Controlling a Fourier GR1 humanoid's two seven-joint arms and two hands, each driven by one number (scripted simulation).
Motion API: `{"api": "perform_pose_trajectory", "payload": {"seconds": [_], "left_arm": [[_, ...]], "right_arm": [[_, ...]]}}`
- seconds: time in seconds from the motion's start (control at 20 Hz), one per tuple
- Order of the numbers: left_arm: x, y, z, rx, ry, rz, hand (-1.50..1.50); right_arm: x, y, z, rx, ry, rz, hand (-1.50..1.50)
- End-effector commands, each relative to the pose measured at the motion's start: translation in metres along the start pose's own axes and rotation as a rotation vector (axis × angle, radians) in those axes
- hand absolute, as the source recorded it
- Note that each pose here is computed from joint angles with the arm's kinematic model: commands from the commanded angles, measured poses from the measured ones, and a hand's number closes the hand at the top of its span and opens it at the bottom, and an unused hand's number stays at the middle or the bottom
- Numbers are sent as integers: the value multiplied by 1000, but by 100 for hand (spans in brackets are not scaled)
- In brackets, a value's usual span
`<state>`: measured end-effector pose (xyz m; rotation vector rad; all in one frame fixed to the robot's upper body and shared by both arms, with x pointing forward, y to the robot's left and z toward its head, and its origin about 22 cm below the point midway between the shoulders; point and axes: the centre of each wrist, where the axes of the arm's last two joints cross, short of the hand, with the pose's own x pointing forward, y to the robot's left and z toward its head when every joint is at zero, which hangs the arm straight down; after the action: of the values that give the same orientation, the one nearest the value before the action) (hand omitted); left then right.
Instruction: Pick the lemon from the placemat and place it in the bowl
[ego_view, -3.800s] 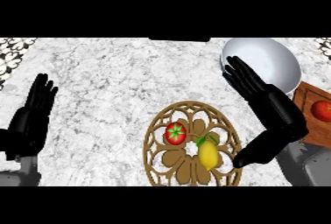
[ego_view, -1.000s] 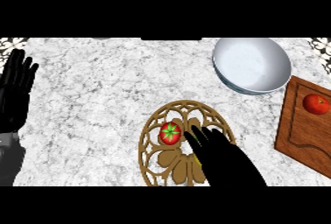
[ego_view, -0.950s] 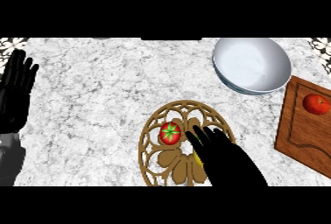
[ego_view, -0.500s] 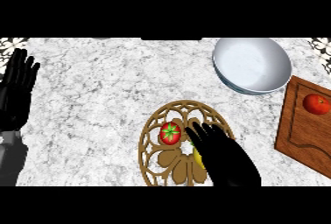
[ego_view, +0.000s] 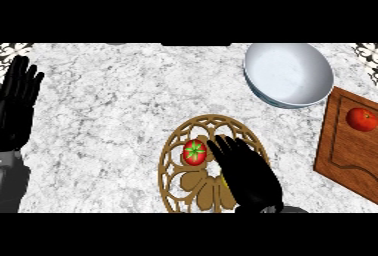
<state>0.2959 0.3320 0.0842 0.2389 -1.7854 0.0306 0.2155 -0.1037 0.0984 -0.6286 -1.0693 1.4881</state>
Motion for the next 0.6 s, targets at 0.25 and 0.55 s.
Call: {"api": "perform_pose_trajectory", "payload": {"seconds": [0.25,0.55], "left_arm": [[-3,-7,-7,-5,5,13,0],[-16,-6,-4,-9,6,0,0]], "right_arm": [[-12,20,-20,6,16,15,-150],[-32,18,-37,30,81,6,-150]]}}
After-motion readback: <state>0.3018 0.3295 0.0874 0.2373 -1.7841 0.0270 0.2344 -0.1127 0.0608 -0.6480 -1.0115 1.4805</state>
